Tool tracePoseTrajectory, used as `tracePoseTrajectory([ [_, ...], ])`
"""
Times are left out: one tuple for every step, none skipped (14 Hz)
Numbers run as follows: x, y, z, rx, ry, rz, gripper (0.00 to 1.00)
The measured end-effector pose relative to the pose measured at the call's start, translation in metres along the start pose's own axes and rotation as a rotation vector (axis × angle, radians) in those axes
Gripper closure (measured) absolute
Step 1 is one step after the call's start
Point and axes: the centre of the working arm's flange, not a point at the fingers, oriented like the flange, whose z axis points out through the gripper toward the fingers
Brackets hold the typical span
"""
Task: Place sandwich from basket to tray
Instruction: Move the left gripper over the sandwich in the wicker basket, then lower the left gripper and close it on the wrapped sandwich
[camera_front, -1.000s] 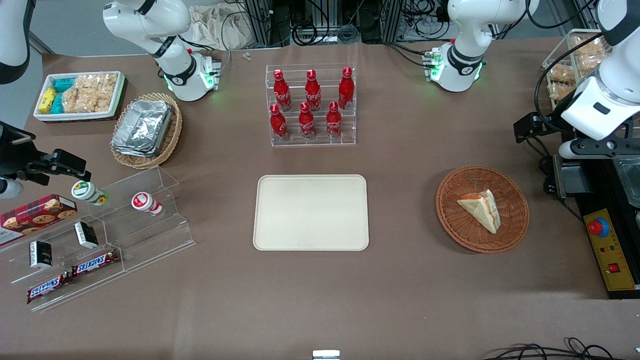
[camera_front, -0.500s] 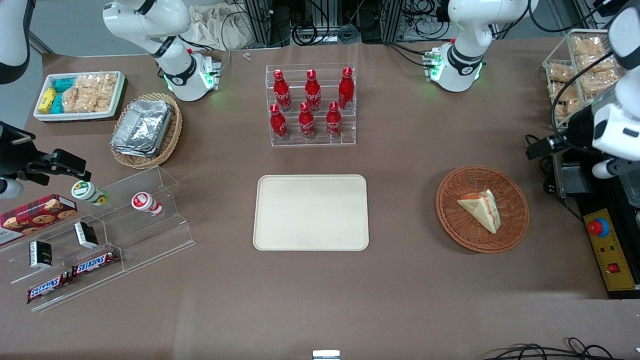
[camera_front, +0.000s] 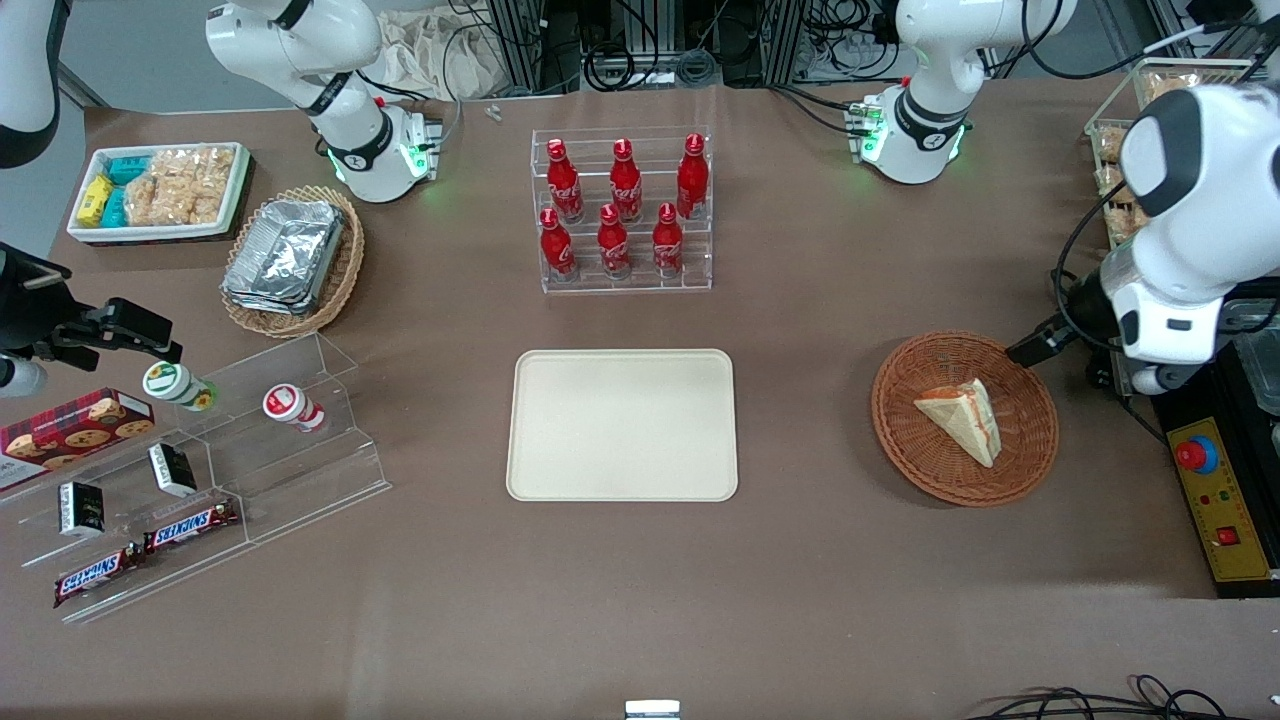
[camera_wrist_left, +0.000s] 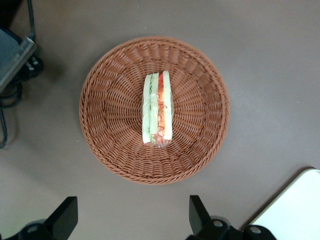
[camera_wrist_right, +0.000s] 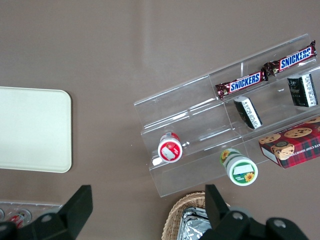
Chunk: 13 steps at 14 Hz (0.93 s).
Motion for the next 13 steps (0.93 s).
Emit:
tracePoseTrajectory([
  [0.000,-0.001,0.015,0.000,0.002,-0.008,0.00],
  [0.001,-0.003,0.033,-0.006,0.010,-0.018,0.00],
  [0.001,-0.005,0.050,-0.015,0.021,-0.025,0.00],
  [0.000,-0.007,0.069,-0.018,0.023,-0.034,0.00],
  [0.001,-0.008,0.086,-0.016,0.019,-0.047,0.00],
  [0.003,-0.007,0.101,-0.018,0.018,-0.057,0.00],
  [0.006,-0.005,0.114,-0.021,0.019,-0.061,0.00],
  [0.008,-0.003,0.127,-0.021,0.017,-0.062,0.00],
  [0.010,-0.001,0.141,-0.022,0.015,-0.062,0.00],
  [0.012,0.000,0.153,-0.020,0.011,-0.062,0.00],
  [0.012,0.001,0.163,-0.017,0.005,-0.063,0.00],
  [0.013,0.001,0.171,-0.017,0.004,-0.064,0.00],
  [0.014,0.002,0.177,-0.021,0.007,-0.066,0.00],
])
